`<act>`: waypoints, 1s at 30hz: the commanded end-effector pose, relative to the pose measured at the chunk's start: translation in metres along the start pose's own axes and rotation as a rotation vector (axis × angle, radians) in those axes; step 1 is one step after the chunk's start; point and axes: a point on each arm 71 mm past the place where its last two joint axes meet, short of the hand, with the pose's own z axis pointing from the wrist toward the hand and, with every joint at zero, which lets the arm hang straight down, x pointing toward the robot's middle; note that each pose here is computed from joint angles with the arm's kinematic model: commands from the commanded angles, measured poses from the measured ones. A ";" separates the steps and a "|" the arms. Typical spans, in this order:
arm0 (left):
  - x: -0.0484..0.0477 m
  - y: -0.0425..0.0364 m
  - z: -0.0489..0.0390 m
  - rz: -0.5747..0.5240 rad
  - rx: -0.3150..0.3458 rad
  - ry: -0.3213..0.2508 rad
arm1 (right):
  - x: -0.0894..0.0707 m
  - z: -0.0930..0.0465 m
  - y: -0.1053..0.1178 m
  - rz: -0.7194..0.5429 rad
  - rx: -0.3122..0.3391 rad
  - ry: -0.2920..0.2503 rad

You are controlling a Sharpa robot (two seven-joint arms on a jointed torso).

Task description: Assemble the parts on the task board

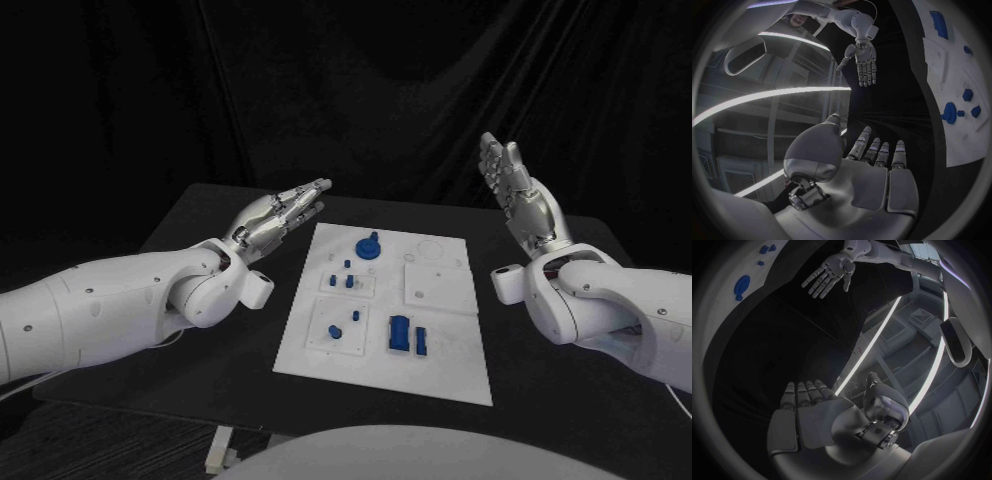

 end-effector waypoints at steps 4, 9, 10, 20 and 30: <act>0.0056 -0.0036 0.0121 0.022 -0.014 -0.169 | 0.010 0.013 -0.011 0.144 0.157 -0.121; 0.0130 -0.0085 0.0229 0.024 -0.037 -0.312 | 0.021 0.023 -0.015 0.251 0.249 -0.190; 0.0144 -0.0094 0.0246 0.023 -0.042 -0.339 | 0.023 0.024 -0.016 0.266 0.262 -0.199; 0.0257 -0.0160 0.0351 0.007 -0.105 -0.543 | 0.029 0.028 -0.018 0.316 0.306 -0.228; 0.0275 -0.0170 0.0362 0.003 -0.118 -0.575 | 0.029 0.028 -0.018 0.316 0.306 -0.228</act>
